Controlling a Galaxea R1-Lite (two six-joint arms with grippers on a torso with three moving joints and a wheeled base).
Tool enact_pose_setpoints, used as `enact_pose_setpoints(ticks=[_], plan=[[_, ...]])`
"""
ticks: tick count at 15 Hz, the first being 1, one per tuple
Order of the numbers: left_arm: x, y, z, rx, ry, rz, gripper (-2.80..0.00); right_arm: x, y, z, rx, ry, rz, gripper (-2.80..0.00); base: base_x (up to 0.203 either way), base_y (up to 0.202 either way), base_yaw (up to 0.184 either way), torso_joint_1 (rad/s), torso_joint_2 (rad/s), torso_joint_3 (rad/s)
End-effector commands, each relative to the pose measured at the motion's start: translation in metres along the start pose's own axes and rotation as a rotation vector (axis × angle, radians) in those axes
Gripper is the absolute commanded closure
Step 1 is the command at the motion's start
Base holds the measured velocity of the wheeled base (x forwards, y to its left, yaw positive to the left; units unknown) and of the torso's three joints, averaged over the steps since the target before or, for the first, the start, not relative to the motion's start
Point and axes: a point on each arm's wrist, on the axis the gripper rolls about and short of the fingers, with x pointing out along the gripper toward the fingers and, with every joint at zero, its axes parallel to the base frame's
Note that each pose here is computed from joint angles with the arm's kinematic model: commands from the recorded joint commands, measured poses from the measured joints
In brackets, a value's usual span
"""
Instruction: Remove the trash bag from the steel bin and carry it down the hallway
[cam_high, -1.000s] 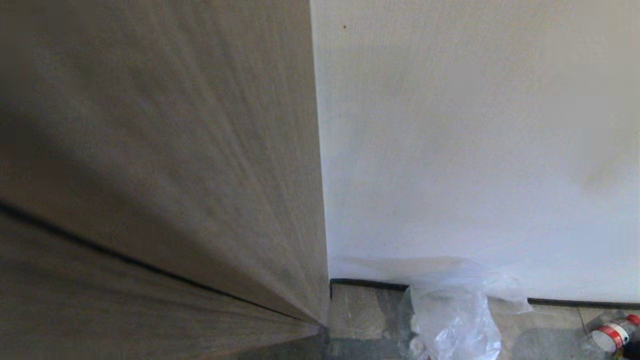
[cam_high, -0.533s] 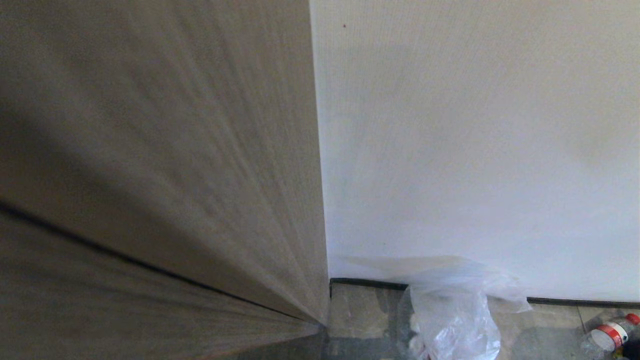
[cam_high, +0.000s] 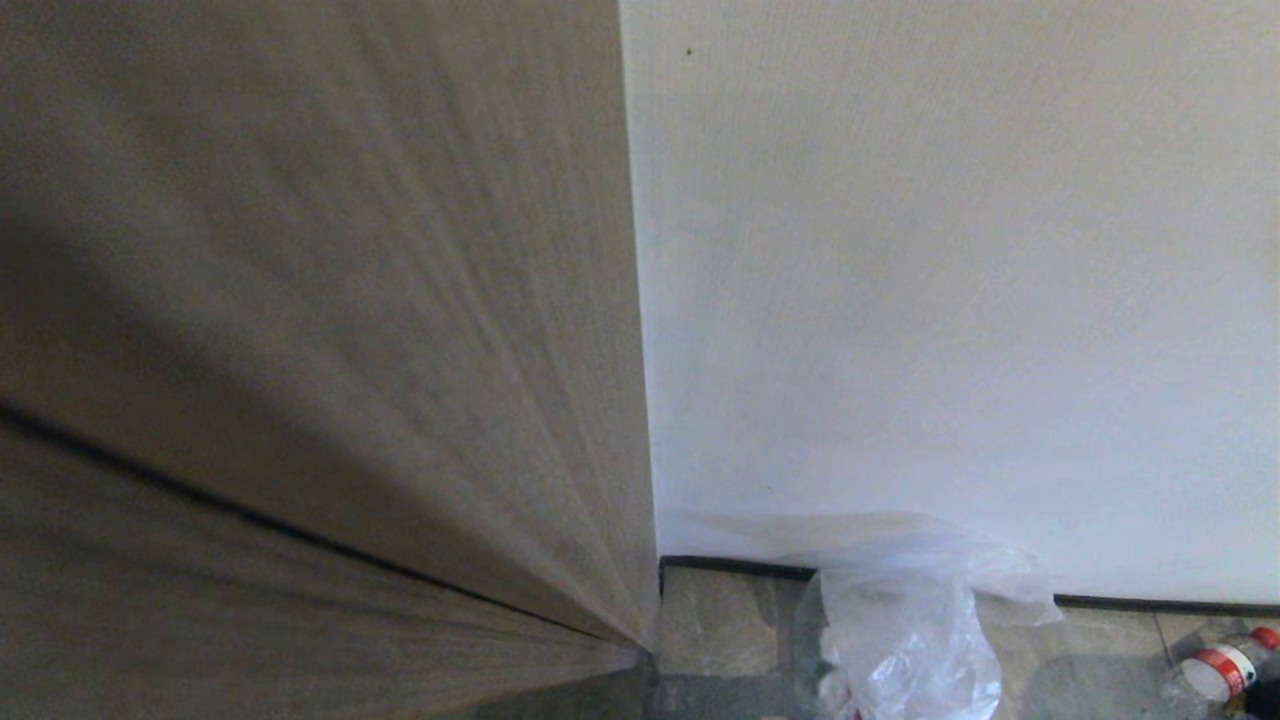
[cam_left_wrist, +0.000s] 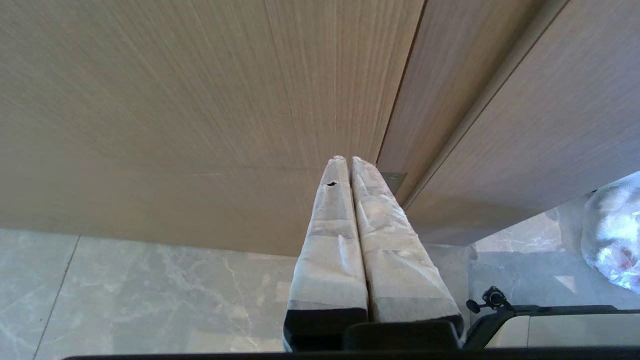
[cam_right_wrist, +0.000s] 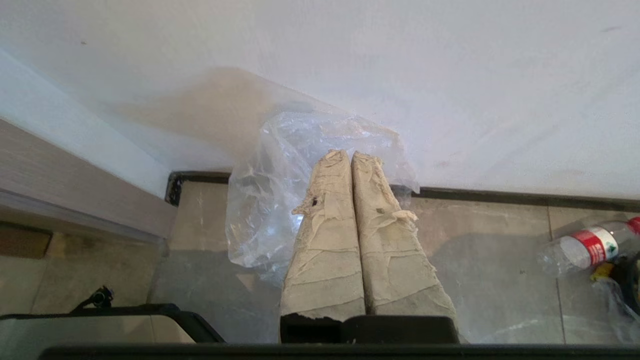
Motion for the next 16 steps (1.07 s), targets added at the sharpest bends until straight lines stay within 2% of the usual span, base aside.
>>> enact_pose_setpoints(ticks=[1, 3, 16], plan=[[0.0003, 0.0000, -0.0008, 0.000, 0.004, 0.001, 0.00, -0.0006, -0.0001, -0.0017, 0.004, -0.006, -0.003, 0.00, 0.000, 0.000, 0.000, 0.000, 0.00, 0.000], [0.0003, 0.0000, -0.0008, 0.000, 0.004, 0.001, 0.00, -0.0005, -0.0001, -0.0017, 0.036, -0.004, -0.004, 0.00, 0.000, 0.000, 0.000, 0.000, 0.00, 0.000], [0.0002, 0.0000, -0.0005, 0.000, 0.003, 0.001, 0.00, -0.0005, -0.0001, -0.0015, 0.040, -0.006, -0.004, 0.00, 0.000, 0.000, 0.000, 0.000, 0.00, 0.000]])
